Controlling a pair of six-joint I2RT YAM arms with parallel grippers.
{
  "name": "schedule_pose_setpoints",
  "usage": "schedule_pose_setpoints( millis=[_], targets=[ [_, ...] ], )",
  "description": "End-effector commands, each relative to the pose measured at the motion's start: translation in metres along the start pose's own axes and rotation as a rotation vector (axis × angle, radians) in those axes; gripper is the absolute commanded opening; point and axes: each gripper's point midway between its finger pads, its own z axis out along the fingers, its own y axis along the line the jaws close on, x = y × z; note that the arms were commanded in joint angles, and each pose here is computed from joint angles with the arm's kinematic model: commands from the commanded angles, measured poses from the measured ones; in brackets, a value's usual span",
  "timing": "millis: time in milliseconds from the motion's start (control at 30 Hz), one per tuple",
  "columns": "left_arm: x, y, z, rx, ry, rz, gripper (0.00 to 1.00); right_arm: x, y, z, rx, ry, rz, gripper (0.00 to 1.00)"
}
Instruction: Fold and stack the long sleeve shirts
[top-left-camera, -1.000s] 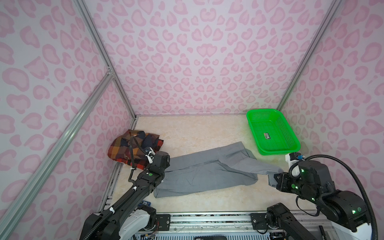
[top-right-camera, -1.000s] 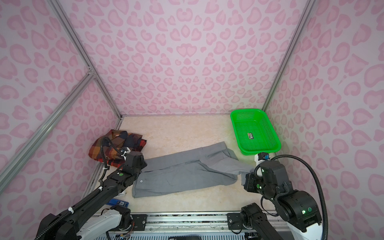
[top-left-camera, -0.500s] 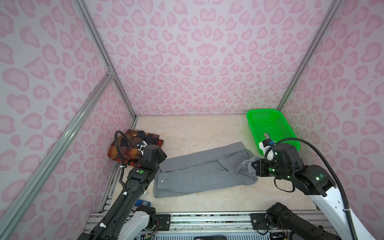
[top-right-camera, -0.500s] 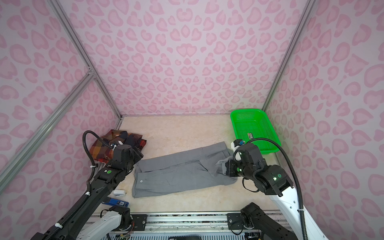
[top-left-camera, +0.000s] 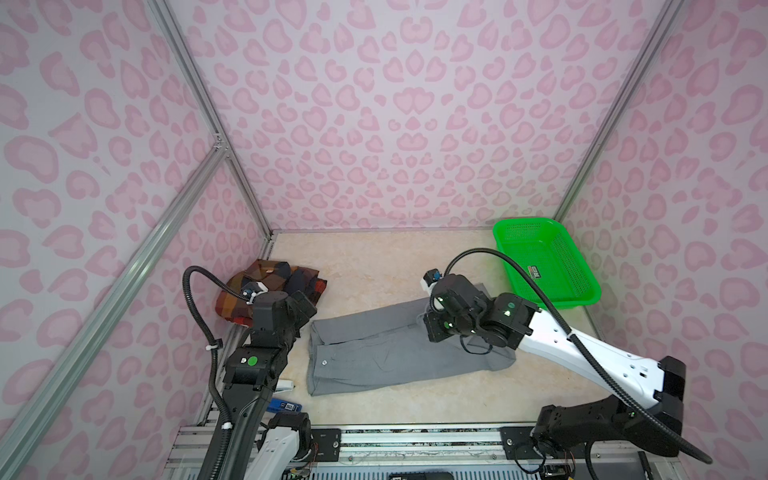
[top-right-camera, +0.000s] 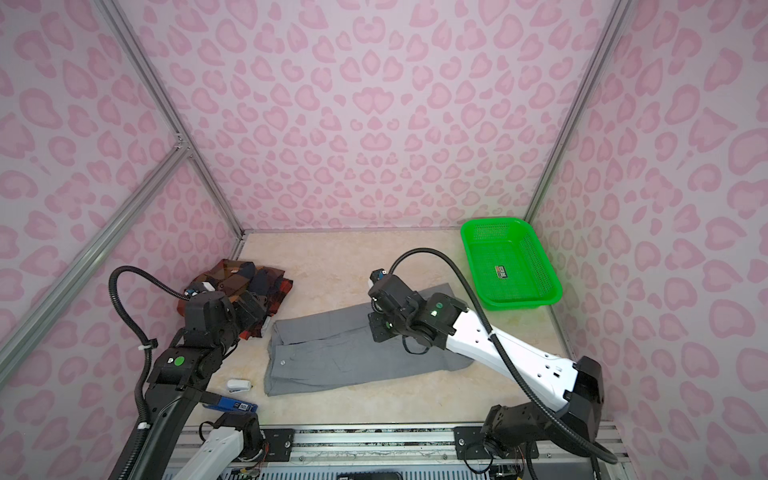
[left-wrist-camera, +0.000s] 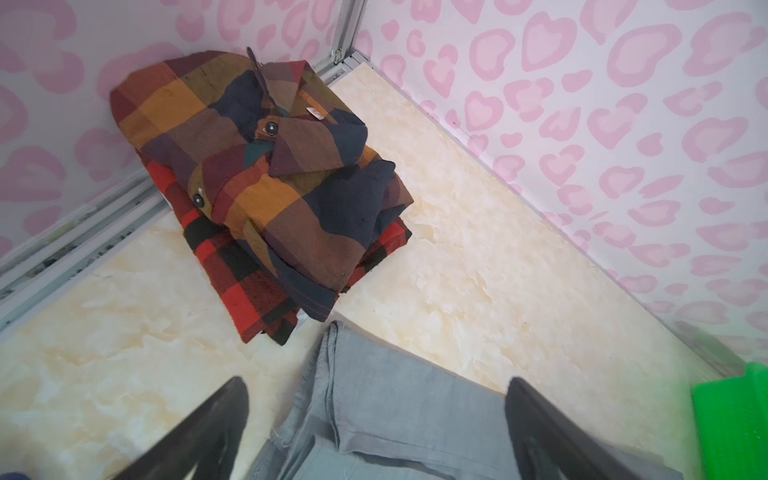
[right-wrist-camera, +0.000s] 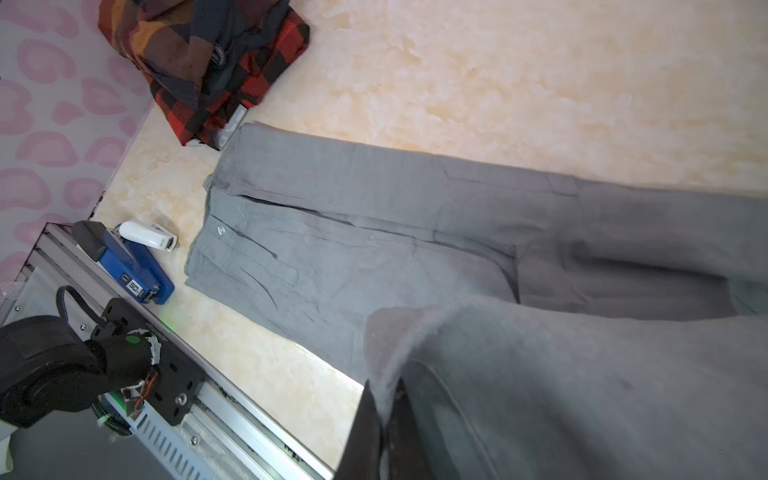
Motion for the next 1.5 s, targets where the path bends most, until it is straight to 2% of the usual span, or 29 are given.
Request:
schedule_pose_setpoints(
  millis=[0, 333, 500, 767, 1067, 1200, 1467],
  targets=[
    [0.0, 0.01, -0.009, -0.029, 0.005, 0.044, 0.98, -0.006, 0.035, 0.022, -0.059, 0.017, -0.08, 0.0],
    [-0.001, 0.018, -0.013, -0.051, -0.009, 0.06, 0.98, 0.016, 0.11, 0.092, -0.185, 0.198, -0.175, 0.0],
    [0.0, 0.021, -0.011, -0.064, -0.007, 0.067, 0.98, 0.023, 0.123, 0.121, -0.197, 0.254, -0.182, 0.0],
    [0.013, 0.022, -0.002, -0.057, 0.034, 0.065, 0.98, 0.019, 0.132, 0.145, -0.199, 0.288, -0.205, 0.0],
    [0.017, 0.025, 0.001, -0.066, 0.045, 0.071, 0.98, 0.034, 0.152, 0.175, -0.241, 0.365, -0.205, 0.0],
    [0.018, 0.024, 0.001, -0.06, 0.053, 0.069, 0.98, 0.033, 0.16, 0.176, -0.255, 0.37, -0.209, 0.08],
    [0.028, 0.021, 0.004, -0.035, 0.101, 0.061, 0.98, 0.01, 0.162, 0.155, -0.297, 0.324, -0.178, 0.42]
  ],
)
